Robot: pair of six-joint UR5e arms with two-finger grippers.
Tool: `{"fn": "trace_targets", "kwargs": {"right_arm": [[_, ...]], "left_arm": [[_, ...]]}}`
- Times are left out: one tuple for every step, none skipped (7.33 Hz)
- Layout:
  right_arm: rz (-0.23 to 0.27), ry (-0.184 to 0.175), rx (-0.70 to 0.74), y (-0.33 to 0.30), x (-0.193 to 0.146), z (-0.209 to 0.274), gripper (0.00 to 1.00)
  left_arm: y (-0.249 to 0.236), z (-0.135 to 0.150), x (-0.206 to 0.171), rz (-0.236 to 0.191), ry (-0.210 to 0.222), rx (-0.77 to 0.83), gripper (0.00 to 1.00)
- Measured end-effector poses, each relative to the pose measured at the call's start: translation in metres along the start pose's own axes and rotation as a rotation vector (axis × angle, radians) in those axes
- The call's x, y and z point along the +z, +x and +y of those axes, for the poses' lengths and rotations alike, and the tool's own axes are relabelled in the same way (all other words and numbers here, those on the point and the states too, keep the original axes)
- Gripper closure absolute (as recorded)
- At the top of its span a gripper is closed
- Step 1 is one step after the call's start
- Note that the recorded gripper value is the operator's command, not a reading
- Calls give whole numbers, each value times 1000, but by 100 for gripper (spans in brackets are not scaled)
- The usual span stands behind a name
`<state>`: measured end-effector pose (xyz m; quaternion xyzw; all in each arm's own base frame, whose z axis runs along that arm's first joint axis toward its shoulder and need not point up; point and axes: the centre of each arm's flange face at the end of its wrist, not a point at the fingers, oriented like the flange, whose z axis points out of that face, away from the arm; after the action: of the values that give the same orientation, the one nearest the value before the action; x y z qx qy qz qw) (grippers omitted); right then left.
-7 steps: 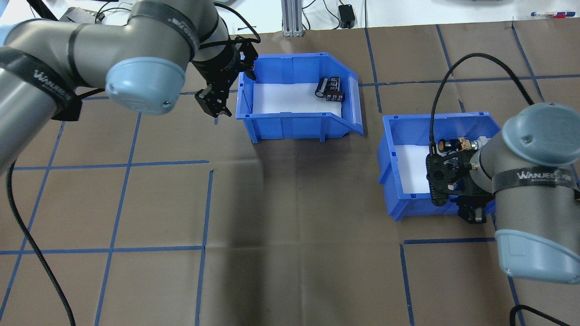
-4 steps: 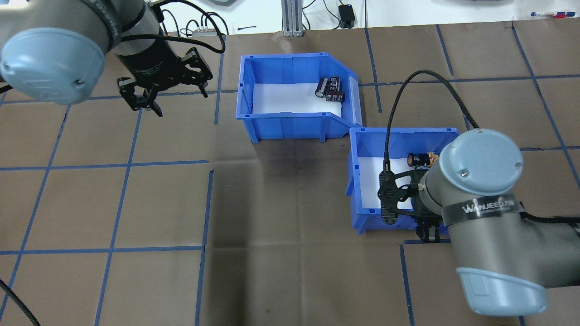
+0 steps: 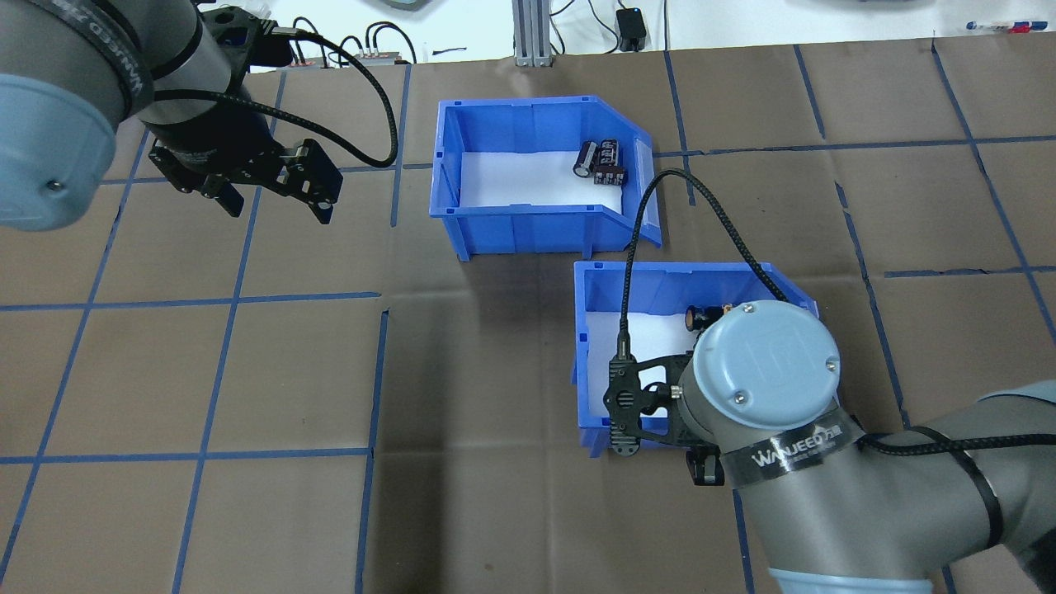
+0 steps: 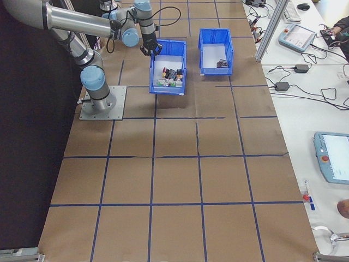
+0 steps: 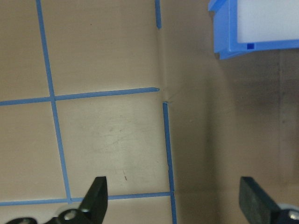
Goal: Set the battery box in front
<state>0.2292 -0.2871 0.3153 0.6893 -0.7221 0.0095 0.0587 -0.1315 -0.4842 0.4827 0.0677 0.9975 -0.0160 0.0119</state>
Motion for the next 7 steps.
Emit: {"fn": "trace_targets", "kwargs": {"right_arm": [[1, 3, -10, -3, 1, -16, 98], [10, 9, -22, -5, 1, -35, 98], [19, 10, -30, -7, 2, -56, 98], [24, -3, -40, -8, 4, -76, 98], [29, -21, -50, -8, 10, -91, 98], [35, -27, -46, -8, 15, -98, 98], [34, -31, -37, -8, 18, -102, 97]], "left_arm": [[1, 4, -3, -1, 4, 3, 0], [2, 8, -7, -2, 8, 3, 0], [2, 12, -10, -3, 10, 5, 0], [2, 13, -12, -2, 14, 5, 0], [2, 10, -11, -2, 18, 0, 0], [2, 10, -10, -1, 17, -14, 0], [3, 12, -12, -1, 15, -26, 0]]}}
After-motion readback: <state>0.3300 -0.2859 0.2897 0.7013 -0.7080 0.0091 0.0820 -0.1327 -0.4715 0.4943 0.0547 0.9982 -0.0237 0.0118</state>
